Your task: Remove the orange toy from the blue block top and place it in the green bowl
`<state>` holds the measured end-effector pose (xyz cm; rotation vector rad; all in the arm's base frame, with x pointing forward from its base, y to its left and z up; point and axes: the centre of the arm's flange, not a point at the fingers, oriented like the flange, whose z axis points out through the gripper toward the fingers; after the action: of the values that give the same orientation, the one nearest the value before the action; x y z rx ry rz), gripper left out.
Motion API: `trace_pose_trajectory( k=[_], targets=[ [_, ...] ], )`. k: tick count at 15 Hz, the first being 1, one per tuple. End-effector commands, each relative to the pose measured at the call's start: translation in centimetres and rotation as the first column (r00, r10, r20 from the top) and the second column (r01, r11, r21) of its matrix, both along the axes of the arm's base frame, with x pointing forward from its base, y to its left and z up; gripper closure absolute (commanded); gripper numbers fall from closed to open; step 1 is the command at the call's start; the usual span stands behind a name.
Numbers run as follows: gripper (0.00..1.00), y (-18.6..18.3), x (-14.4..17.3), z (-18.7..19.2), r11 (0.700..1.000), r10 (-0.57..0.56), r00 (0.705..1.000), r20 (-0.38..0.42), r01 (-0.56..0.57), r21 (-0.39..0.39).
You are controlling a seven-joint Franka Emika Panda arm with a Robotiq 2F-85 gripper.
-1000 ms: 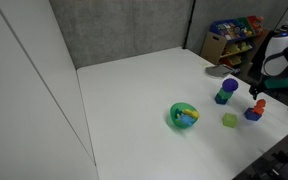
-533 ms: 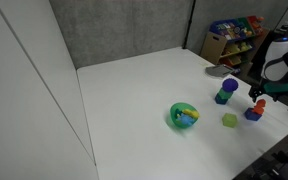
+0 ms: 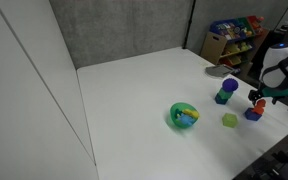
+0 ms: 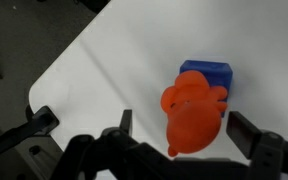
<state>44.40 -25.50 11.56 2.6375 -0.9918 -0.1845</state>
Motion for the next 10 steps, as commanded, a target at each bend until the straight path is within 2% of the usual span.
trace_pose_trajectory(
  k=[1, 3, 7, 10],
  targets=[
    [0.36, 0.5, -0.3, -0.3, 1.000, -0.001, 1.000, 0.007, 0.001, -0.029],
    [0.57, 0.7, -0.2, -0.1, 0.999, 0.006, 1.000, 0.005, -0.006, -0.034],
    [0.90, 1.6, 0.2, 1.9, 0.999, 0.023, 1.000, 0.011, -0.023, -0.027],
    [0.91, 2.9, 0.8, 4.2, 0.999, 0.053, 0.998, 0.022, -0.053, -0.013]
  ],
)
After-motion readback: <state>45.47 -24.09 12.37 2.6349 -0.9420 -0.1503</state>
